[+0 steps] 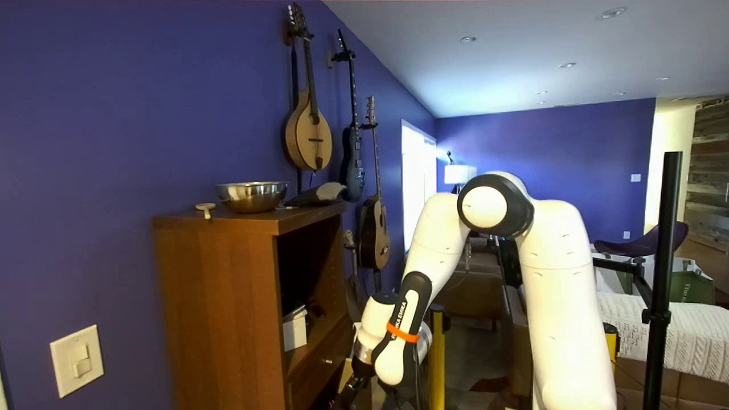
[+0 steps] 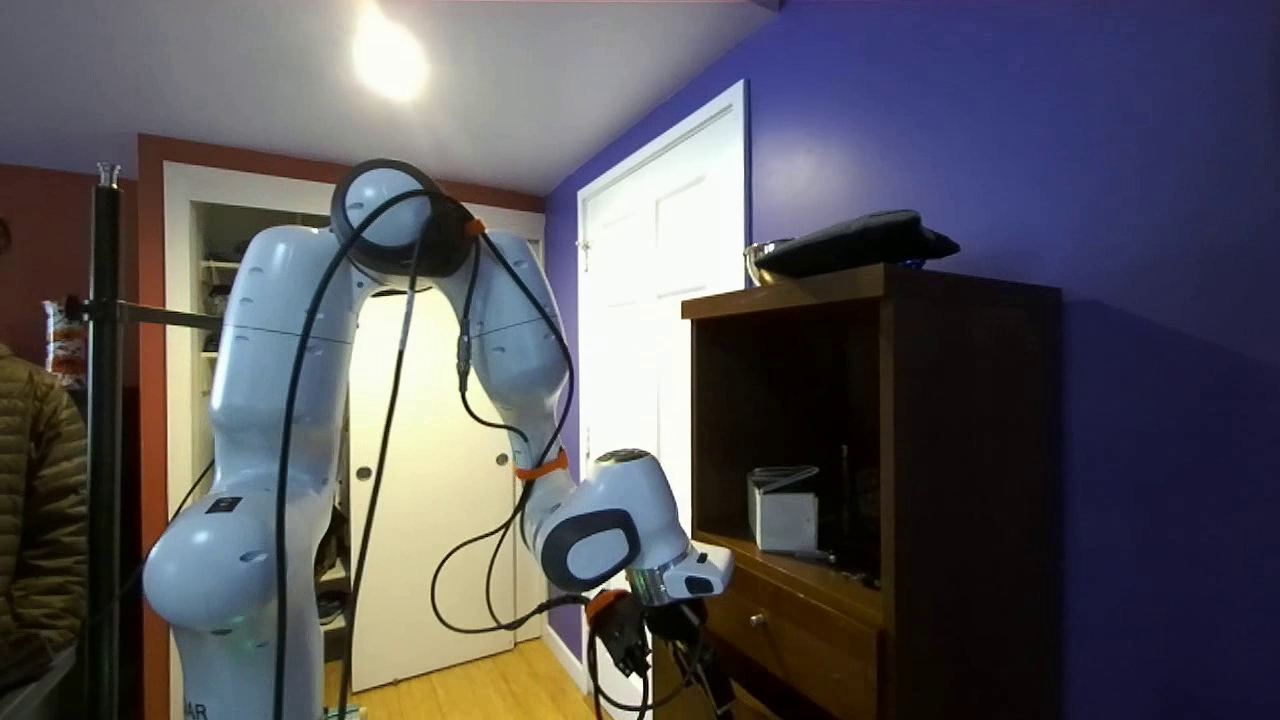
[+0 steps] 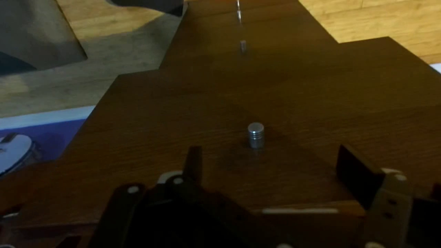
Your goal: Close the open drawer
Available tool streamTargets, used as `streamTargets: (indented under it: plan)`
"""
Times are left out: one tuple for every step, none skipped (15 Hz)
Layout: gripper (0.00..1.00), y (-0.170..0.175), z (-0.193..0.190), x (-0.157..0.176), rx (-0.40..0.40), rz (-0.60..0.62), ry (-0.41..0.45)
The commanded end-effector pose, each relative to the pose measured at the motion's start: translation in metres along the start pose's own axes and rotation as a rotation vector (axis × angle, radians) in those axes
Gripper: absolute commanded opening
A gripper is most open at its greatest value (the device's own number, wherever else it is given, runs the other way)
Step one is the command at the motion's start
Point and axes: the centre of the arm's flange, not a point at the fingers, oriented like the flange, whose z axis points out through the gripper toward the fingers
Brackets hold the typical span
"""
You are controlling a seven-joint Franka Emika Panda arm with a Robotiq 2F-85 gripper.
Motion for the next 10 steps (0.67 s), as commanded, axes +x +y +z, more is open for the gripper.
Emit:
streamTargets:
  plan:
    - [1.00, -0.004, -0.005, 0.018, -0.039, 0.038, -0.037]
    - [1.00, 0.001, -0.022, 0.009, -0.021, 0.031, -0.119]
    - [1.00, 0.006, -0.033, 0.000, 0.009, 0.017, -0.184]
    - [1.00, 0.008, -0.046, -0.009, -0.003, 0.023, -0.226]
    - [1.00, 0.009, -0.056, -0.018, 0.017, 0.013, -0.286]
    - [1.00, 0.010, -0.065, -0.029, 0.040, -0.015, -0.361]
    - [1.00, 0.010, -0.069, -0.036, 0.056, -0.032, -0.419]
    - [1.00, 0.010, -0.072, -0.045, 0.080, -0.060, -0.474]
    - [1.00, 0.010, -0.075, -0.051, 0.103, -0.091, -0.532]
    - [1.00, 0.009, -0.079, -0.055, 0.137, -0.127, -0.577]
